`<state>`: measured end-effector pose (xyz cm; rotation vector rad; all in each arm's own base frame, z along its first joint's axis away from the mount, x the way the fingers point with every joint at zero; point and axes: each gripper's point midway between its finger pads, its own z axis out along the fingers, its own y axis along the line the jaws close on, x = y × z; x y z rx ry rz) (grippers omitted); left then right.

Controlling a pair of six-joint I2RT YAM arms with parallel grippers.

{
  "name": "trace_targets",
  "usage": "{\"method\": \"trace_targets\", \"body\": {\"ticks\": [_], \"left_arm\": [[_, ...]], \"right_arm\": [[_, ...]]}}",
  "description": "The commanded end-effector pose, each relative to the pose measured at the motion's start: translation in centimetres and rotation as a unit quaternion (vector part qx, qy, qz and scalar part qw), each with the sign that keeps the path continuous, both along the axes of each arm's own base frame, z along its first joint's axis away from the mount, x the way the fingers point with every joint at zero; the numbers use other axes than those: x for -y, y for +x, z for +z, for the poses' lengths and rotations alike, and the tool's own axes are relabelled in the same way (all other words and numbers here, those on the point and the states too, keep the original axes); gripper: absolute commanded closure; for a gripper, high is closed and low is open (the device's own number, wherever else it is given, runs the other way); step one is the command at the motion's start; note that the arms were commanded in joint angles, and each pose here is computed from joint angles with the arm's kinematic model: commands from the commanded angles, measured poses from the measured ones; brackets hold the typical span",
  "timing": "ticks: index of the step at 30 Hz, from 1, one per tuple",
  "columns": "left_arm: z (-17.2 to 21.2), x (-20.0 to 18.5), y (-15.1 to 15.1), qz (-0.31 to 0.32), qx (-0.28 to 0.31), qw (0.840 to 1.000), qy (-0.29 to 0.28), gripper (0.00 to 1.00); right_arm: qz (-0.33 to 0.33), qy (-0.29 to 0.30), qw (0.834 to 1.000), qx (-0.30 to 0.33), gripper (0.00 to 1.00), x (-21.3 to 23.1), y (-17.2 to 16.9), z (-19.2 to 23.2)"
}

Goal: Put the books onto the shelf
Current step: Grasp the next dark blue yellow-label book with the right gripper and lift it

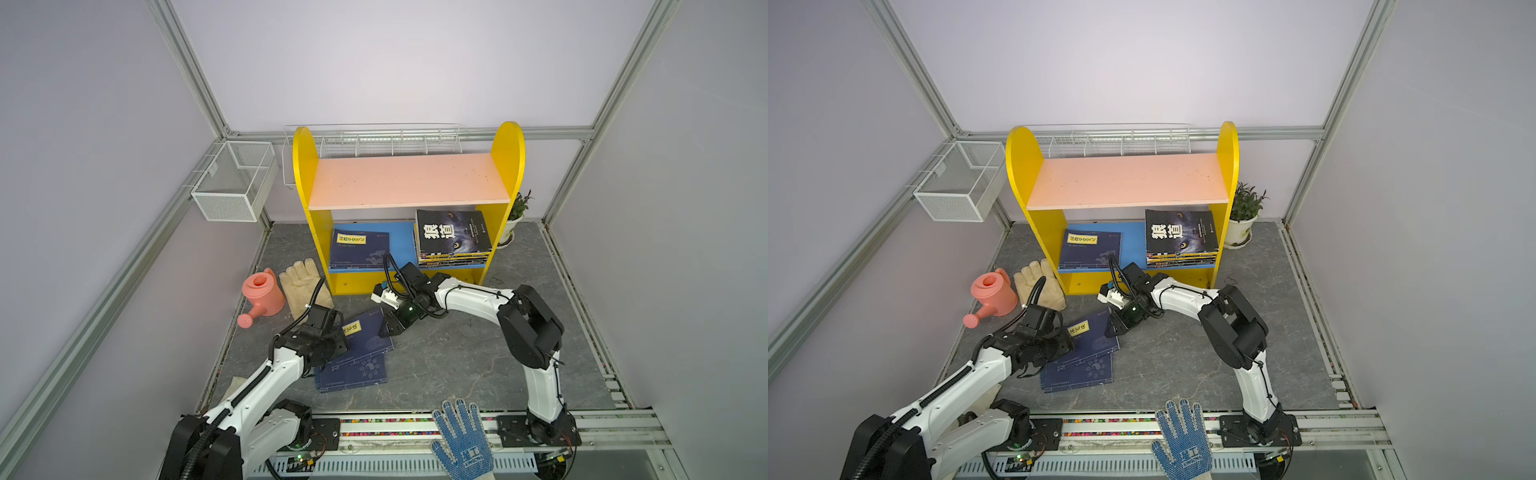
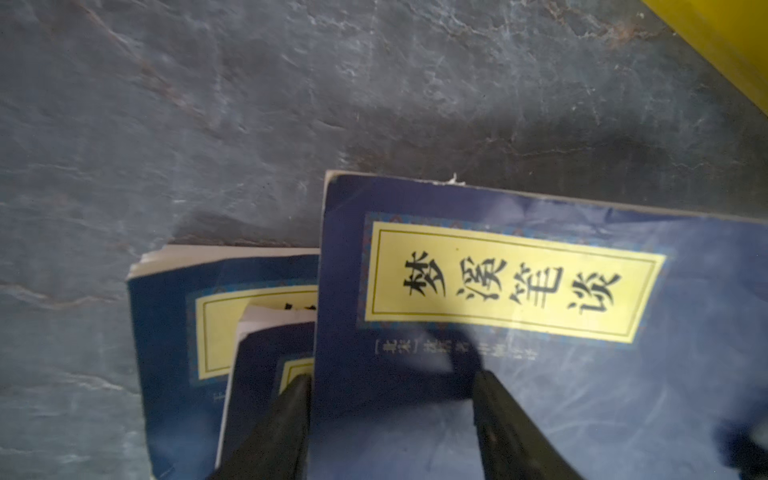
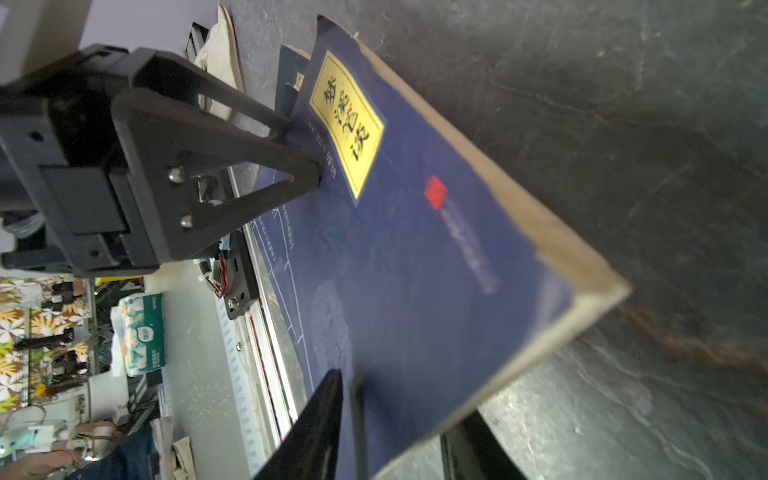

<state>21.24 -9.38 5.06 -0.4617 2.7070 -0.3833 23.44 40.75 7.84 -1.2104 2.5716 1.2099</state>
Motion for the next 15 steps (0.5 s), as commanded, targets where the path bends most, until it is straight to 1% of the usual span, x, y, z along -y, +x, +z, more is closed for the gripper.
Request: {"method": "trace_targets", "body": {"ticks": [1, 4, 6, 9, 12, 13, 15], "left_arm": [[1.2, 0.8, 0.3, -0.014, 0.023, 0.999, -0.019, 0.39], [2.7, 0.7, 0.7, -0.01, 0.045, 0.999, -0.022, 0.35], [4.1, 0.3, 1.0, 0.002, 0.062, 0.998, -0.02, 0.33], [6.8, -0.2, 1.5, 0.02, 0.101, 0.994, -0.031, 0.25], [10.1, -0.4, 2.2, 0.04, 0.143, 0.987, -0.066, 0.2], [11.6, -0.4, 2.4, 0.049, 0.165, 0.981, -0.091, 0.18], [13.3, 0.3, 2.9, 0.058, 0.183, 0.97, -0.148, 0.15]], "right_arm": [[0.001, 0.064, 0.997, 0.039, 0.75, -1.7, 0.7, 4.7], [-0.013, 0.074, 0.995, 0.059, 0.86, -1.4, 1.1, 5.8], [-0.025, 0.091, 0.993, 0.063, 0.89, -1.3, 1.5, 6.9], [-0.035, 0.12, 0.99, 0.062, 0.91, -0.6, 1.9, 9.2], [-0.039, 0.155, 0.985, 0.057, 0.92, 0.6, 2.0, 12.1], [-0.039, 0.169, 0.983, 0.056, 0.92, 1.0, 2.0, 13.3], [-0.04, 0.193, 0.979, 0.054, 0.93, 2.0, 2.1, 15.4]]}}
